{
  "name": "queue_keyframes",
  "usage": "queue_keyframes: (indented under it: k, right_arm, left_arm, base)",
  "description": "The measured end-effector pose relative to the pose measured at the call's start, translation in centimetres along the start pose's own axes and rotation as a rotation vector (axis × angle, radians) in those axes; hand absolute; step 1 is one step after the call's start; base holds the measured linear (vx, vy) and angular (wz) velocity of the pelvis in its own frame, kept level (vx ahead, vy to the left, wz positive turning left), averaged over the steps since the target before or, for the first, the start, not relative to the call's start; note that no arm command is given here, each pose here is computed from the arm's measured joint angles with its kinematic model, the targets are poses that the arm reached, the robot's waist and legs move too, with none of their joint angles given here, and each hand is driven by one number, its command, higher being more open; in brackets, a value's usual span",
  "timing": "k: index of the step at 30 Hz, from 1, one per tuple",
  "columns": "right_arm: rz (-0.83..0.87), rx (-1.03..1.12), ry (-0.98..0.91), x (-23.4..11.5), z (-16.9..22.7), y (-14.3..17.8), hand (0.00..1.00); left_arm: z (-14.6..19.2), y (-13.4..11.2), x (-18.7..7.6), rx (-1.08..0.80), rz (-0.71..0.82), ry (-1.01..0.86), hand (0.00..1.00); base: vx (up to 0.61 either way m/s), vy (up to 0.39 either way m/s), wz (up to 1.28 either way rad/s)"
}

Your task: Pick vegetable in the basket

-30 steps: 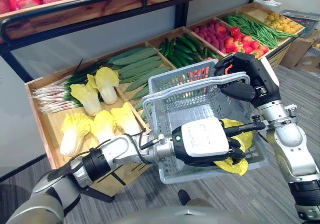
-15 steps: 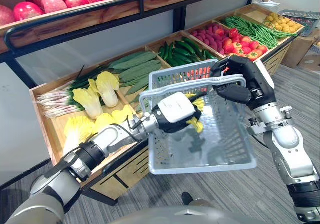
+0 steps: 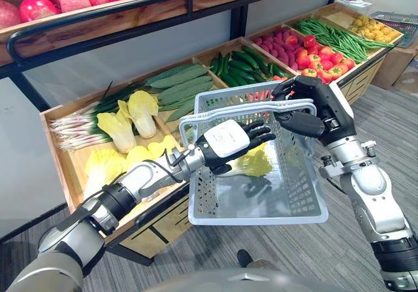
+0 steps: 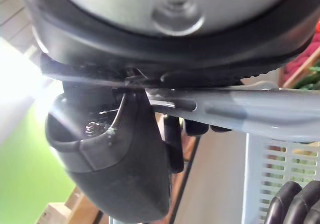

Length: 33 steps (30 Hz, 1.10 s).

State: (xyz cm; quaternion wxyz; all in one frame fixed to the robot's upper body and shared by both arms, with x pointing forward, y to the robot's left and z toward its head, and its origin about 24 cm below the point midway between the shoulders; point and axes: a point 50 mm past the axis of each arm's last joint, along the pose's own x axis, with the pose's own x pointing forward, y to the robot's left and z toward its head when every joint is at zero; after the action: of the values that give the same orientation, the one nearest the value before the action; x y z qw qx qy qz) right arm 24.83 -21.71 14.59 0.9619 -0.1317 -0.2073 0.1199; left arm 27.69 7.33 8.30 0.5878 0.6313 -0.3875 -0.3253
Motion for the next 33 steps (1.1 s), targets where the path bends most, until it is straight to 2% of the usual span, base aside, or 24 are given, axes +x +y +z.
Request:
queue_keyframes:
  k: [9, 14, 18, 23, 27, 33]
  right_arm:
    - [-0.022, -0.001, -0.008, 0.0, 0.1, -0.4, 0.00]
    - [-0.054, 0.020, -0.017, -0.1, 0.1, -0.5, 0.00]
    - [-0.063, 0.022, -0.020, -0.1, 0.1, -0.5, 0.00]
    - [-0.068, 0.017, -0.020, -0.2, 0.2, -0.7, 0.00]
    - [-0.098, 0.000, -0.013, -0.6, 0.2, -1.4, 0.00]
    - [-0.179, -0.065, -0.025, -1.0, 0.8, -3.4, 0.00]
  left_arm:
    - [0.5, 0.9, 0.2, 0.011, 0.025, -0.026, 1.00]
    - [3.4, 5.0, 0.6, 0.026, 0.172, -0.175, 1.00]
    - [5.6, 7.2, 0.5, -0.012, 0.265, -0.297, 1.00]
    - [7.4, 9.6, 0.1, -0.161, 0.329, -0.407, 1.00]
    - [8.1, 12.2, -0.1, -0.374, 0.371, -0.521, 1.00]
    - [8.1, 13.1, -0.6, -0.511, 0.353, -0.554, 1.00]
  base:
    - [0.00, 0.000, 0.00]
    - [0.00, 0.000, 0.07]
    - [0.00, -0.002, 0.09]
    - [-0.01, -0.004, 0.02]
    - [0.00, 0.000, 0.00]
    - [0.01, 0.002, 0.02]
